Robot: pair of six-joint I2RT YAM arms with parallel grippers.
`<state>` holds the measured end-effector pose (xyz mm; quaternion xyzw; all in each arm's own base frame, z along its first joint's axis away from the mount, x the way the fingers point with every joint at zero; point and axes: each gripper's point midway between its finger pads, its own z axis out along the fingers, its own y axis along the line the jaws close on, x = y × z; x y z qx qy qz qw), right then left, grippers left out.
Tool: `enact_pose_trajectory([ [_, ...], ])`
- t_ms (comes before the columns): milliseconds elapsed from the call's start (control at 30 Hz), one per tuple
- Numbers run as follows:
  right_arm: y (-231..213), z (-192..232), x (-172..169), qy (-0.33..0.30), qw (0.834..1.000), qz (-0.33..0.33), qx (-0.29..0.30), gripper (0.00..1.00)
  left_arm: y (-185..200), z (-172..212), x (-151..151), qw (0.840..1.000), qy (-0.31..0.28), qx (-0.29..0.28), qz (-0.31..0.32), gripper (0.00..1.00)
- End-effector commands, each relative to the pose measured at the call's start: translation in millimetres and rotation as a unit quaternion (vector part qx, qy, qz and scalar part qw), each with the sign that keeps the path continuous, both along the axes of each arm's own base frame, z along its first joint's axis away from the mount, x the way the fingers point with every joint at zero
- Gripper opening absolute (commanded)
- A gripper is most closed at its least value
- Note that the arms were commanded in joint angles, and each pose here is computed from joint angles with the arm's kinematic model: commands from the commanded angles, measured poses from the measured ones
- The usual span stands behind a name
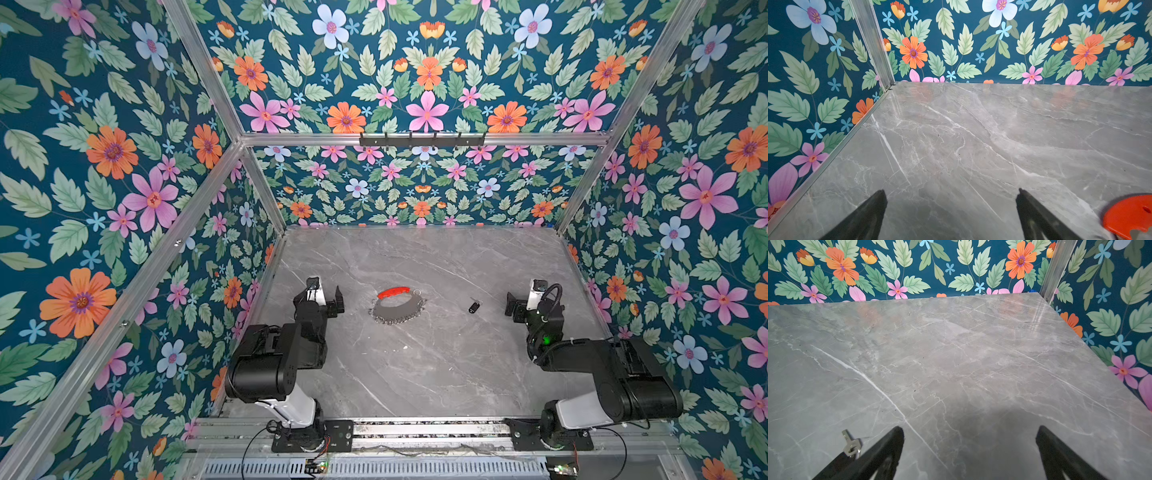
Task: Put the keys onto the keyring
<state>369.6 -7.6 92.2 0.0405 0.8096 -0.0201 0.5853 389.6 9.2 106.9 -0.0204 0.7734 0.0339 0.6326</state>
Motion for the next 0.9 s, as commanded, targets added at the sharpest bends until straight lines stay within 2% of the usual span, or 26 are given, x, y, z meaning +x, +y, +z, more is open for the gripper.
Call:
enact_pose_trajectory([
  [0, 0.5, 9.7, 3.4, -0.018, 1.000, 0.001, 0.001, 0.99, 1.4, 3.1, 0.7, 1.000, -0.006, 0.002, 0.003, 1.00],
  [867, 0.2, 10.3, 3.3, -0.020, 1.000, 0.001, 0.000, 0.99, 1.4, 3.5, 0.6, 1.000, -0.006, 0.002, 0.003, 1.00],
])
